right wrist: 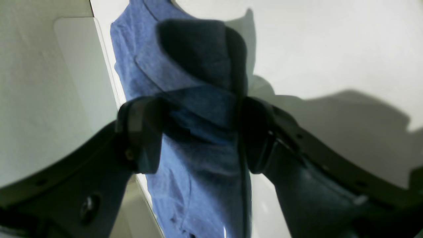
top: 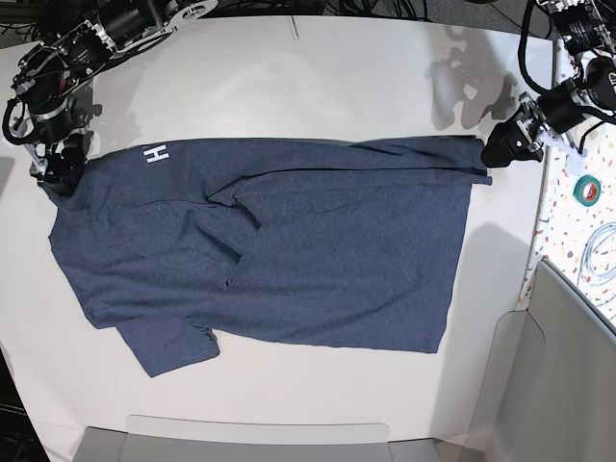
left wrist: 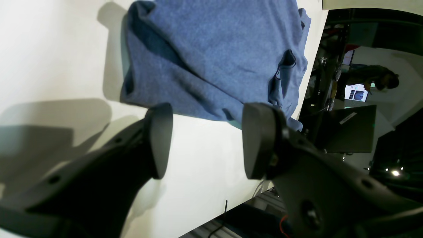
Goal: Layout the t-shirt on the table in an organized manner, then fold the t-shirt properly
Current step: 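Regrasp the folded edge corners with both grippers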
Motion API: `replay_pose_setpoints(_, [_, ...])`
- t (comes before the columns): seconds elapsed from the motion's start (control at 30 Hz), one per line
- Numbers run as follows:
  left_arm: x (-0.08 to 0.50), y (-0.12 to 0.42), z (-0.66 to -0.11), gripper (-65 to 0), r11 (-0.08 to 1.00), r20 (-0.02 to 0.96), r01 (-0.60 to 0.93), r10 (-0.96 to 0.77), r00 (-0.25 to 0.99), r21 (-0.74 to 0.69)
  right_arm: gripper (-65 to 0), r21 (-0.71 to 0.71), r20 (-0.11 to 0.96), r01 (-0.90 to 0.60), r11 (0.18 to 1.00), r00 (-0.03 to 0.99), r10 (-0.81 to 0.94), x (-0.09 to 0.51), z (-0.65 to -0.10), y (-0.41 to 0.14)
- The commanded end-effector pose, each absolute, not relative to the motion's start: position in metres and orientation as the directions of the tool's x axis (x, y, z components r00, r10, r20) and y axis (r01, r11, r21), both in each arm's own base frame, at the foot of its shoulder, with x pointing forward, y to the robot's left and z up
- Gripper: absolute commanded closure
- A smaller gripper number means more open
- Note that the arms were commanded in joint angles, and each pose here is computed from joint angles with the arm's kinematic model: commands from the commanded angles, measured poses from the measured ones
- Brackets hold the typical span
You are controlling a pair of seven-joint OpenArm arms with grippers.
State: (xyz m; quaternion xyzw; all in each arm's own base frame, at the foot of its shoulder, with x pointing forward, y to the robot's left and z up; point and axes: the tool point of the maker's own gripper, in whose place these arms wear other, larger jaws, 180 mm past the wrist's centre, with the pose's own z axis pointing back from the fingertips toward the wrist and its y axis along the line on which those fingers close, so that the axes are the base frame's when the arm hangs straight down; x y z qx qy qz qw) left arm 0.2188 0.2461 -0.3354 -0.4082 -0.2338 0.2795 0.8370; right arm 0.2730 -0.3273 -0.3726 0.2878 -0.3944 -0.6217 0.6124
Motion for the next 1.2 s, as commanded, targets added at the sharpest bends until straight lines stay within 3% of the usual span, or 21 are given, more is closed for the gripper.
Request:
replay_pose_setpoints(0.0, [0.223, 0.248, -0.323, -32.2, 0.503, 0.178, -0.249, 0.655, 0.734, -0.827, -35.2, 0.847, 0.129, 0.527, 0.066, -0.084, -0.988, 0.277, -0.369, -0.33])
replay_pose_setpoints(0.17, [0.223, 0.248, -0.323, -32.2, 0.503, 0.178, -0.249, 0.655, 0.734, -0.827, -34.0, 0.843, 0.118, 0.535, 0.061, -0.073, -0.99, 0.276, -0.375, -0.33])
replay_pose_setpoints(0.33, [0.223, 0.248, -0.322, -32.2, 0.503, 0.178, -0.249, 0.656, 0.733, -0.827, -12.0, 0.838, 0.118, 0.542, 0.064, -0.065, -0.991, 0.273, -0.377, -0.329])
replay_pose_setpoints(0.43, [0.223, 0.25, -0.322, -32.2, 0.505, 0.18, -0.25, 0.657, 0.732, -0.826, 0.0, 0.835, 0.153, 0.541, 0.106, -0.043, -0.987, 0.268, -0.378, -0.329])
replay_pose_setpoints(0.67, [0.203, 0.296, -0.315, -32.2, 0.496, 0.211, -0.322, 0.751, 0.626, -0.806, 0.0, 0.829, 0.141, 0.546, 0.12, 0.004, -0.99, 0.262, -0.382, -0.322])
replay_pose_setpoints(0.97, [0.17, 0.273, -0.368, -32.5, 0.296, -0.044, -0.496, 0.824, 0.565, -0.816, 0.0, 0.825, 0.146, 0.551, 0.125, 0.006, -0.989, 0.258, -0.383, -0.322])
replay_pose_setpoints(1.17, [0.195, 0.237, -0.368, -32.5, 0.306, -0.063, -0.439, 0.758, 0.649, -0.845, 0.0, 0.826, 0.146, 0.55, 0.126, 0.007, -0.989, 0.259, -0.383, -0.322])
